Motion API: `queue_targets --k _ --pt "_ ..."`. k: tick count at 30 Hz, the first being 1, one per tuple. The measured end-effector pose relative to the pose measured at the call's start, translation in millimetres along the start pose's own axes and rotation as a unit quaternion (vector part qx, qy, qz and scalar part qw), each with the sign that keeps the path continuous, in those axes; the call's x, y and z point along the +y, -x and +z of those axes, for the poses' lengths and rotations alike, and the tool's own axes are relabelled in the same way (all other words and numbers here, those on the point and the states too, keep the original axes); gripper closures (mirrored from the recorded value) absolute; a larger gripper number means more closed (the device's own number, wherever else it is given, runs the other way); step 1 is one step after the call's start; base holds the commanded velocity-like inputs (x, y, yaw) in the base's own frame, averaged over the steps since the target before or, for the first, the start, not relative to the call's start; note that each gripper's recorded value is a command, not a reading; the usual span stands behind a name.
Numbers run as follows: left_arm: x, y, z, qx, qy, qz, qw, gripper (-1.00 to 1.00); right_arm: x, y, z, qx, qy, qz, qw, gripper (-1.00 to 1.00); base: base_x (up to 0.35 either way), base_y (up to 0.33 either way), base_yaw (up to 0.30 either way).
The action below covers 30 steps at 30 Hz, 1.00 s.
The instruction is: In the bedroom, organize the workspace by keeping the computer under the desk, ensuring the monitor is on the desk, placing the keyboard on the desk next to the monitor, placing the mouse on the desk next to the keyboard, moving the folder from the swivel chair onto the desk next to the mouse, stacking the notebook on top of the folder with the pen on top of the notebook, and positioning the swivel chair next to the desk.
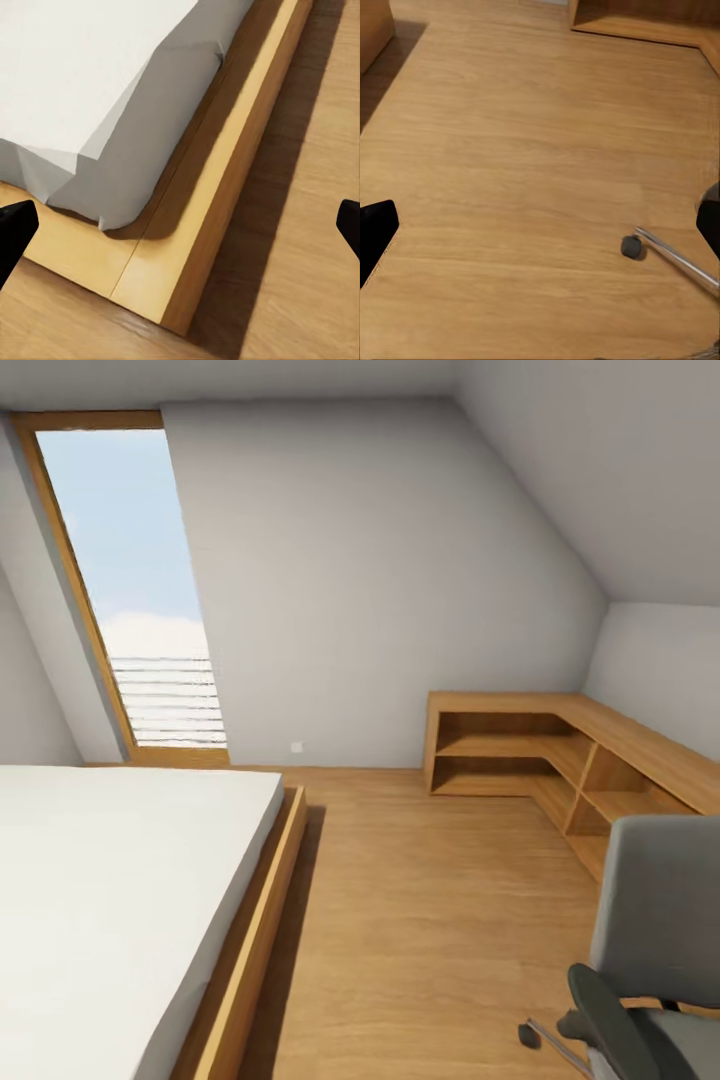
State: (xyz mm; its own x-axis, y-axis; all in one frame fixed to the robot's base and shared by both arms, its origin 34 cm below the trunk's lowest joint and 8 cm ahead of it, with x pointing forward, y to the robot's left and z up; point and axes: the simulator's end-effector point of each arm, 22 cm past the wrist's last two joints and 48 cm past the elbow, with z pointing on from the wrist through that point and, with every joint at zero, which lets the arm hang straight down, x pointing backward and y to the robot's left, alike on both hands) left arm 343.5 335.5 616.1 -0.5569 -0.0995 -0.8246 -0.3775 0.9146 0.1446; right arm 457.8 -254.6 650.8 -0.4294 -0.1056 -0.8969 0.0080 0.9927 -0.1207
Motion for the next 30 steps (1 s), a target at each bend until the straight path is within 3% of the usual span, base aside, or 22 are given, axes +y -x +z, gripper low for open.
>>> queue_targets --k 8,17,30 --pt "-2.1 -0.7 -0.6 0.001 -0.002 0.000 1.0000 -1.00 -2.1 -0.9 -0.1 0.001 -0.001 -0.001 1.0000 -1.00 0.298 0.000 0.041" --pt "-5.0 -1.7 -1.8 0.003 -0.001 -0.003 1.0000 -1.00 -3.0 -1.1 0.3 0.001 -0.001 -0.001 1.0000 -1.00 0.058 0.000 -0.013" --pt "-7.1 -2.0 -2.5 0.003 -0.002 -0.004 1.0000 -1.00 -3.0 -1.4 0.1 0.001 0.000 -0.002 1.0000 -1.00 0.009 0.004 -0.205"
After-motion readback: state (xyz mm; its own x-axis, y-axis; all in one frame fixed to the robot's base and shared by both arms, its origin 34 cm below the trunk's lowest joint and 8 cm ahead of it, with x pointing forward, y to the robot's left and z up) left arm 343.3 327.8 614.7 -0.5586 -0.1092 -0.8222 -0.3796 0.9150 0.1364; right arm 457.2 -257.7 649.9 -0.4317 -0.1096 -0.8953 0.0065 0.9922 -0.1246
